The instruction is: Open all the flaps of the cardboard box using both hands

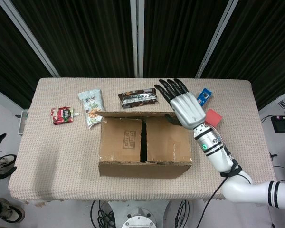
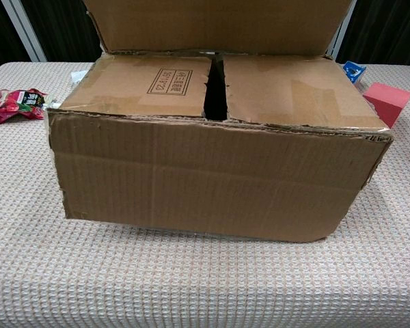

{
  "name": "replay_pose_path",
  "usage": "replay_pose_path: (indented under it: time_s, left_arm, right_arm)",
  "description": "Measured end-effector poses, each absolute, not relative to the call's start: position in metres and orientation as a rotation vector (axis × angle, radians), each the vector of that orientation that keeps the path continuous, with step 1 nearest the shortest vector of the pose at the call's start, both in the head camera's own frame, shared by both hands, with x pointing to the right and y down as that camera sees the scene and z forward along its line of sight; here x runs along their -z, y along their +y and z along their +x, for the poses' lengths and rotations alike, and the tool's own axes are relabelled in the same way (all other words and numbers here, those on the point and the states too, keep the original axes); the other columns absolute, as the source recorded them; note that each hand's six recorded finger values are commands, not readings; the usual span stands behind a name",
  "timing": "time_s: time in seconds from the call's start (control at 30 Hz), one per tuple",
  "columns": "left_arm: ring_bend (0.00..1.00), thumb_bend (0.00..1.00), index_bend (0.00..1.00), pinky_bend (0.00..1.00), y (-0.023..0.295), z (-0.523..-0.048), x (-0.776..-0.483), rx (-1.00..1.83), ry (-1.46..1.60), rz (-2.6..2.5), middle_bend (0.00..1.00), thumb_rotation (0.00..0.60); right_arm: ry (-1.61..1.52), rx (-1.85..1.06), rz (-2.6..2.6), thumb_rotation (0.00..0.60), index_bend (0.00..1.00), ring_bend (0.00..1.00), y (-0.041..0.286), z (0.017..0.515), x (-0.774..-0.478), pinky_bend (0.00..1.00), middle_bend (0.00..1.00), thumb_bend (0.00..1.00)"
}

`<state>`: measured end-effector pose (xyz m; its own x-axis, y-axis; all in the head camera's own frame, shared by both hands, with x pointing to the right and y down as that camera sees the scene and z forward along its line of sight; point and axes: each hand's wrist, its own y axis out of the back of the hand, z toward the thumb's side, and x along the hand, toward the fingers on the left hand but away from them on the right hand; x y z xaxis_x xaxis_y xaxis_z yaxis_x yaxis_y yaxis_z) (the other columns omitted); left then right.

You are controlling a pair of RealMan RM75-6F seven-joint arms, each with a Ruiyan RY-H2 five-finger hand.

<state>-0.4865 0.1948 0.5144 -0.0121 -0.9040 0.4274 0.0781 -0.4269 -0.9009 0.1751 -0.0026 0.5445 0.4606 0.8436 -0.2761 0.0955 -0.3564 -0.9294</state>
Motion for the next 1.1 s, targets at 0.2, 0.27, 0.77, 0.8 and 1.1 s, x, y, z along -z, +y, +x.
replay_pose_path:
  time_s: [0.2, 0.27, 0.77, 0.8, 1.1]
  left_arm:
    - [0.18, 0.14, 0.07, 0.26, 0.194, -0.485, -0.515, 1.556, 0.900, -1.480, 0.15, 0.453]
    - [0.18, 0.14, 0.07, 0.26, 0.194, -0.484, -0.516, 1.557, 0.897, -1.489, 0.15, 0.454]
    - [0.18, 0.16, 0.07, 0.26, 0.194, -0.485, -0.525, 1.555, 0.906, -1.542, 0.15, 0.418]
    - [0.18, 0.16, 0.07, 0.26, 0.194, -0.484, -0.526, 1.552, 0.903, -1.548, 0.15, 0.417]
    - [0.18, 0.16, 0.07, 0.28, 0.193, -0.479, -0.529, 1.541, 0.899, -1.571, 0.15, 0.416]
  right_arm:
    - [-0.827, -1.067, -1.667, 0.600, 0.00, 0.00, -0.033, 0.176, -0.555, 0.00, 0.00, 0.22]
    - [-0.828, -1.089, -1.617, 0.600, 0.00, 0.00, -0.042, 0.174, -0.559, 0.00, 0.00, 0.23]
    - [-0.954, -0.886, -1.771, 0.600, 0.00, 0.00, -0.040, 0.152, -0.542, 0.00, 0.05, 0.81]
    - [-0.955, -0.835, -1.820, 0.600, 0.00, 0.00, -0.035, 0.148, -0.537, 0.00, 0.07, 0.82]
    - [-0.635, -0.660, -2.120, 0.600, 0.18, 0.00, 0.011, 0.121, -0.525, 0.00, 0.17, 1.00]
